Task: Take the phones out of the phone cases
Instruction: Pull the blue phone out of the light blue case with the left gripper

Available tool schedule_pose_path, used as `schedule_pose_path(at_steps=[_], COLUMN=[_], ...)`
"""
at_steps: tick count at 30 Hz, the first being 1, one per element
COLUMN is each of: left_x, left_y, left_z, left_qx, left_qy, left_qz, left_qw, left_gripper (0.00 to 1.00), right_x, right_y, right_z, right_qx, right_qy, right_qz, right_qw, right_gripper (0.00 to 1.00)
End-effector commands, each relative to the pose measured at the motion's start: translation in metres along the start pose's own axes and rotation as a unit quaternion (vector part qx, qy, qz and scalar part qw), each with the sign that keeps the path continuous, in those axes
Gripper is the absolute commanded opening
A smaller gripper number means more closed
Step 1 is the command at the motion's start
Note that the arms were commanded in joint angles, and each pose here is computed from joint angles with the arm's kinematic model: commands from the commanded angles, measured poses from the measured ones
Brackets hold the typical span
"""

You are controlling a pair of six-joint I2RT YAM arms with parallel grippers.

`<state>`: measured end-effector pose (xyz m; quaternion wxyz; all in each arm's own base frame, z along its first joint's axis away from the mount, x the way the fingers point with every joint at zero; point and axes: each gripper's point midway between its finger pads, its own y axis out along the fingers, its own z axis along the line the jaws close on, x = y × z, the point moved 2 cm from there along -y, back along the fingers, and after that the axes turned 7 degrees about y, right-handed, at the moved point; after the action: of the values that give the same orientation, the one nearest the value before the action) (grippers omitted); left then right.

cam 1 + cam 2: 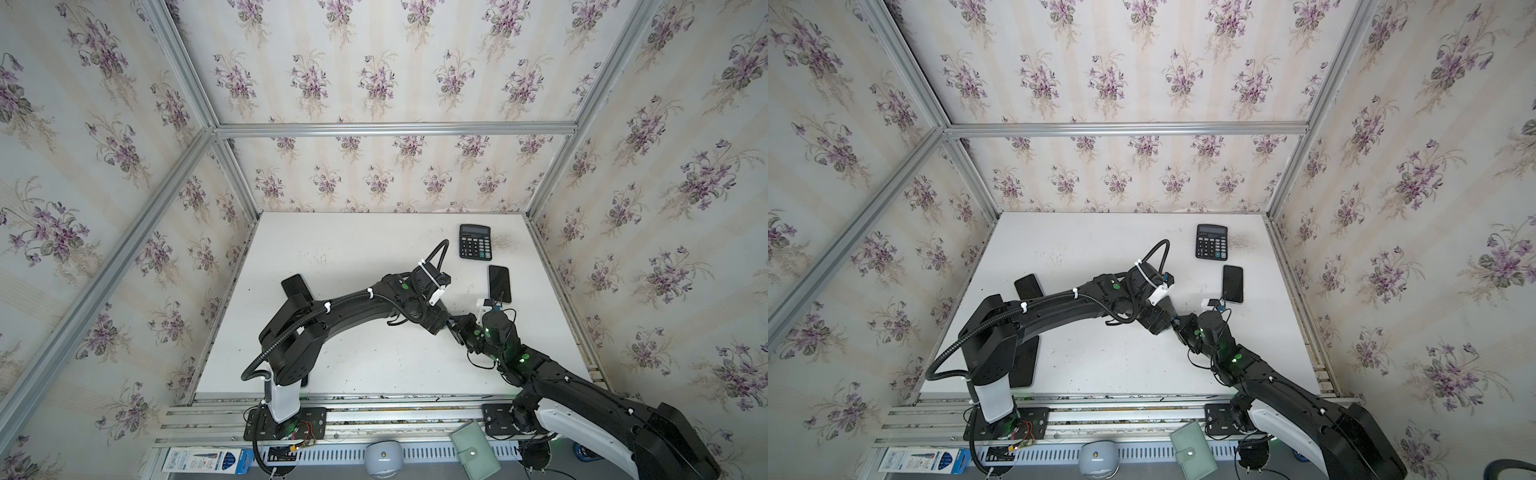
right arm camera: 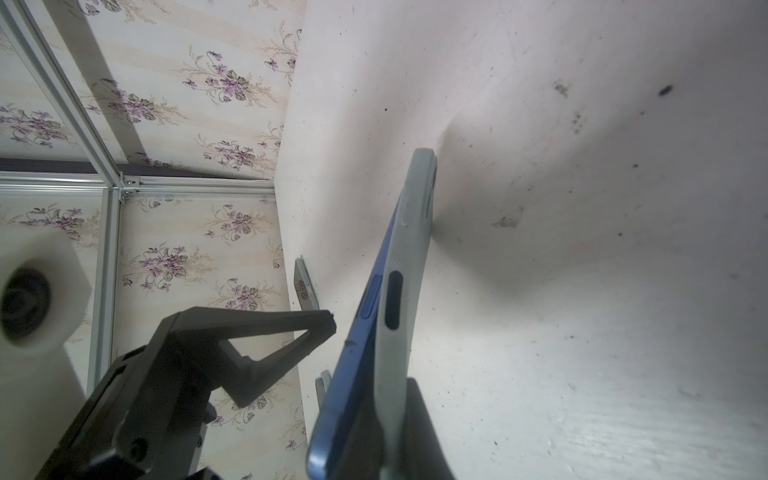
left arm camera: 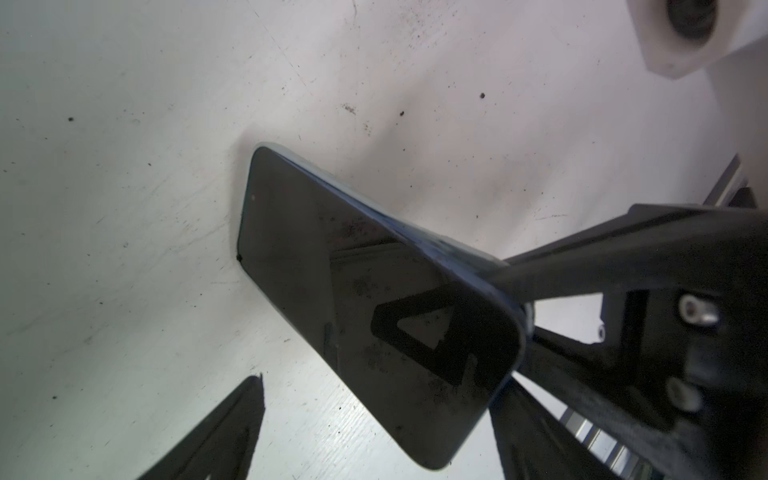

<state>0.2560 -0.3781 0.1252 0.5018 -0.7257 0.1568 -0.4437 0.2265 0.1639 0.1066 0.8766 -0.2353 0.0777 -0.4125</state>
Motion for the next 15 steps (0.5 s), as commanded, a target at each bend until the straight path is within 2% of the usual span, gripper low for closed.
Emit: schedule_pose_path(at_steps=[1,4,8,15], left_x=[0.002,0.003,0.004,0.004], left_y=[-0.002,-0.004,-0.004,-0.001], left_z=[0.014,0.013,0.002,-0.006], left_qx=[0.055,0.073,0.071,0.085], left_qy=[0.006,0.021,0.041,0.053], left_qz=[-0.001,-0.004,-0.005,-0.006], left_qw=[0.998,0.997,0.997,0.995], left_gripper=[0.78,0.62,0.48,0.28], right_x=[0.002,0.001,0.001,0.001], right_y=[0.0,0.001,0.002,0.003], right_z=[0.017,0.017,0.017,0.018], right_qx=[0.035,0.035,0.035,0.036], right_qy=[0.003,0.007,0.009,0.012], right_qz=[-0.003,-0.002,-0.001,-0.001], right_qw=[0.999,0.999,0.999,0.999], right_gripper=[0.0,0.0,0.0,0.0])
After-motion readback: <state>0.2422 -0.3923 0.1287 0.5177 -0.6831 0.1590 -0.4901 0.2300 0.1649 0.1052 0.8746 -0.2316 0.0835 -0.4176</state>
